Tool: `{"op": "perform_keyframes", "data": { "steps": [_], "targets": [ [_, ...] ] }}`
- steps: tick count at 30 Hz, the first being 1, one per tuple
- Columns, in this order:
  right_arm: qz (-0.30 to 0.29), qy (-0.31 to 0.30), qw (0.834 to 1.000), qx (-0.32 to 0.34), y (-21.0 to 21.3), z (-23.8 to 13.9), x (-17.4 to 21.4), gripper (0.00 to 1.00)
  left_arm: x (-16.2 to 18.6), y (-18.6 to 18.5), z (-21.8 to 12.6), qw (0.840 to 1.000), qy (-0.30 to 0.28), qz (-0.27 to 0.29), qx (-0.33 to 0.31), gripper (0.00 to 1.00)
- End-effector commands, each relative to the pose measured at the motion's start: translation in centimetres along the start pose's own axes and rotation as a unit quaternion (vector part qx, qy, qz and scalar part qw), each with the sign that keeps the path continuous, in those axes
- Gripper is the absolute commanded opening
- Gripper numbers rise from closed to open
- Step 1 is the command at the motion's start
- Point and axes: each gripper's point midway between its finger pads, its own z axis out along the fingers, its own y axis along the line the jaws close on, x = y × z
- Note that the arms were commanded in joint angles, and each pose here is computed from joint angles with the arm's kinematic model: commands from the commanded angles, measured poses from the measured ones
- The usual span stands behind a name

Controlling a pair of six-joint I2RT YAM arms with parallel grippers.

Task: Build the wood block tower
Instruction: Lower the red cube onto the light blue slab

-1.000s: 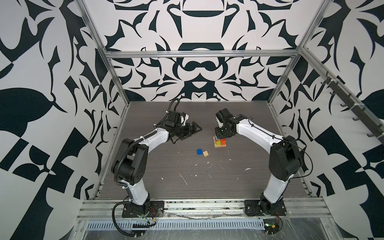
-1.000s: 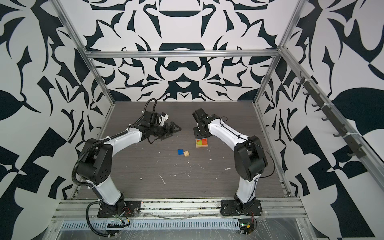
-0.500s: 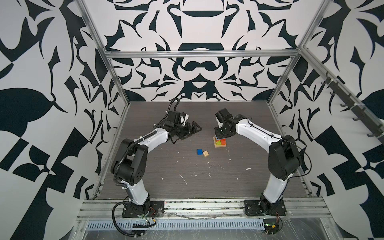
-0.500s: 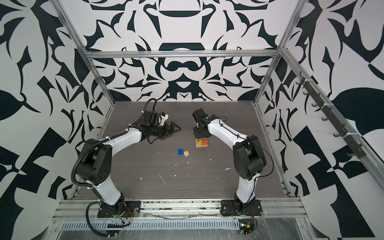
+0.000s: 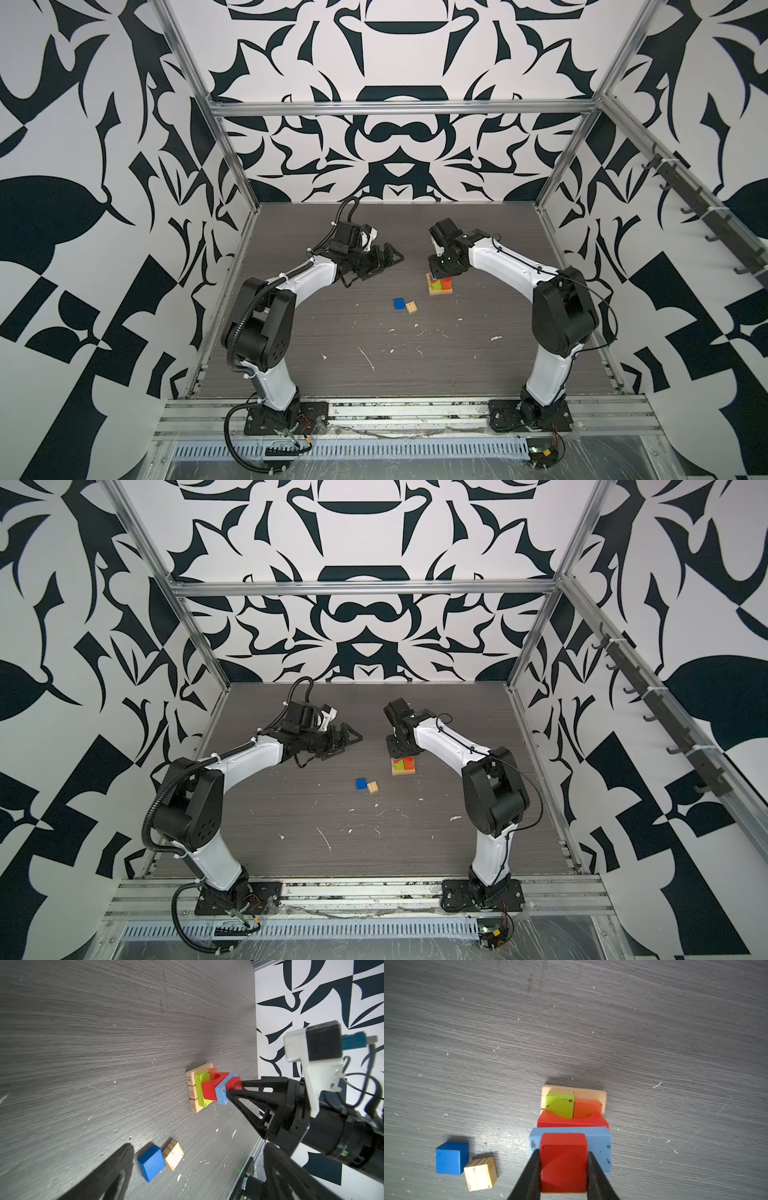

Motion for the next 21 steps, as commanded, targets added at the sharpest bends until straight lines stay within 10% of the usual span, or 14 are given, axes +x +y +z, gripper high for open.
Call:
{"op": "perform_keyframes", "data": {
  "steps": [1,21],
  "targets": [
    [0.003,-0.016,1.0,0.005,-0.24,-0.73,-0.86,0.33,0.3,-0.53,-0.49,1.0,-0.002,0.005,0.003,0.99],
    [0.004,-0.027,1.0,0.005,-0.31,-1.46,-1.22,0.42,0.24,-0.58,-0.56,1.0,-0.003,0.005,0.003,1.0]
  ]
}}
